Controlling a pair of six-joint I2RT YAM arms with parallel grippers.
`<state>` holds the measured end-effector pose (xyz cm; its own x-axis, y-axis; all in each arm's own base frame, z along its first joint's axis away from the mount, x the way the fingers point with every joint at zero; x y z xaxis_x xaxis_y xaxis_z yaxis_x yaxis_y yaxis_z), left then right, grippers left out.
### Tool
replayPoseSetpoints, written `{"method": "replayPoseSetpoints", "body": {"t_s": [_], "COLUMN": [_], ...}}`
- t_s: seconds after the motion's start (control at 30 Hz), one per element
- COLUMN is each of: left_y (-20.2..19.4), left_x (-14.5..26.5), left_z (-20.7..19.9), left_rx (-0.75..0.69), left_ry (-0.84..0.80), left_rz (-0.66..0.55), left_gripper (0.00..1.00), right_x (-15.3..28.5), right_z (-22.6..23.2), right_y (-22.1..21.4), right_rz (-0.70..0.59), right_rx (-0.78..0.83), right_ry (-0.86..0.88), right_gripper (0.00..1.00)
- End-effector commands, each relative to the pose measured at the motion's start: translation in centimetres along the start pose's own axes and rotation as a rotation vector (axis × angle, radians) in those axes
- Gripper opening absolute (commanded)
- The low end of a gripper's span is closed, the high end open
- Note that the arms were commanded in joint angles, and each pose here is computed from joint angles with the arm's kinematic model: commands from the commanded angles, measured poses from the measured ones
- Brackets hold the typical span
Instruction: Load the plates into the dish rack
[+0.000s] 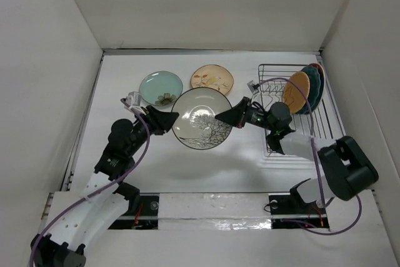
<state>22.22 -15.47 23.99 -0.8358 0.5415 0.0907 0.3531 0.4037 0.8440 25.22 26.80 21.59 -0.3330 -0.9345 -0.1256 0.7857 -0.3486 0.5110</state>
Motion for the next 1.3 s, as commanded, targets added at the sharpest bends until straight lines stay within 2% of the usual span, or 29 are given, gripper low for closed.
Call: {"method": "replayPoseSetpoints", "body": {"t_s": [0.0,0.03,0.1,0.13,0.23,0.3,0.37,0.4,0.43,0.47,0.5,0.53,0.67,0.83,0.97,1.13,1.27], "left_y": [5.7,6.5,7.0,7.9,8.9,9.0,8.9,8.8,8.3,7.9,7.8,7.2,7.2,7.1,7.1,7.1,7.1], "left_x": [2.0,2.5,3.4,4.0,5.3,6.0,6.4,6.8,6.7,6.7,6.9,6.7,6.9,7.1,7.3,7.4,7.6], "left_z": [-4.7,-5.1,-5.0,-5.3,-4.8,-4.2,-4.0,-4.1,-3.8,-3.6,-3.6,-3.2,-3.1,-3.2,-3.2,-3.4,-3.6], "left_rx": [-0.084,-0.120,-0.148,-0.166,-0.239,-0.295,-0.328,-0.353,-0.359,-0.364,-0.371,-0.380,-0.413,-0.429,-0.432,-0.434,-0.434], "left_ry": [-0.143,-0.145,-0.116,-0.109,-0.053,-0.009,-0.004,-0.014,-0.012,-0.014,-0.024,-0.020,-0.022,-0.023,-0.026,-0.033,-0.044], "left_rz": [-0.148,-0.169,-0.180,-0.201,-0.231,-0.238,-0.237,-0.239,-0.229,-0.226,-0.235,-0.225,-0.240,-0.240,-0.245,-0.247,-0.253], "left_gripper": [0.30,0.47,0.64,0.73,0.81,0.82,0.82,0.82,0.82,0.82,0.82,0.82,0.82,0.82,0.82,0.82,0.82], "right_x": [-0.3,0.1,0.6,0.7,2.8,4.8,7.5,8.9,11.1,12.2,13.5,15.4,19.6,22.3,22.9,24.2,24.5], "right_z": [4.3,5.6,5.3,6.0,7.7,8.0,8.6,8.3,7.9,9.1,8.7,8.8,9.3,10.3,8.6,6.2,4.0], "right_y": [1.3,2.8,3.6,5.5,9.1,10.9,15.0,15.3,17.3,18.7,18.9,19.9,22.1,24.2,25.5,27.7,28.5], "right_rz": [0.001,-0.057,-0.076,-0.137,-0.265,-0.336,-0.497,-0.521,-0.626,-0.689,-0.707,-0.784,-0.918,-1.001,-0.993,-0.998,-0.962], "right_rx": [0.141,0.203,0.187,0.241,0.296,0.306,0.396,0.396,0.460,0.495,0.497,0.539,0.584,0.646,0.647,0.731,0.743], "right_ry": [0.061,0.047,-0.059,-0.088,-0.162,-0.253,-0.412,-0.511,-0.657,-0.721,-0.817,-0.928,-1.151,-1.304,-1.407,-1.497,-1.503], "right_gripper": [0.00,0.00,0.00,0.00,0.00,0.00,0.00,0.00,0.00,0.00,0.00,0.00,0.00,0.00,0.00,0.00,0.00]}}
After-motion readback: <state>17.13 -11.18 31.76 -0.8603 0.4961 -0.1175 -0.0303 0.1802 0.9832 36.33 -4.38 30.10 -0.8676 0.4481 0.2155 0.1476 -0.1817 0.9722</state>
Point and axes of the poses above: each gripper's point midway between its finger pads, its own x axis back along the fingers, its own z axis along the line the jaws close on, y = z × x, the point moved 3 cm from there along x, back along the fingers, and after that the axes turned 12 degrees about -x, right-handed, at the moved point
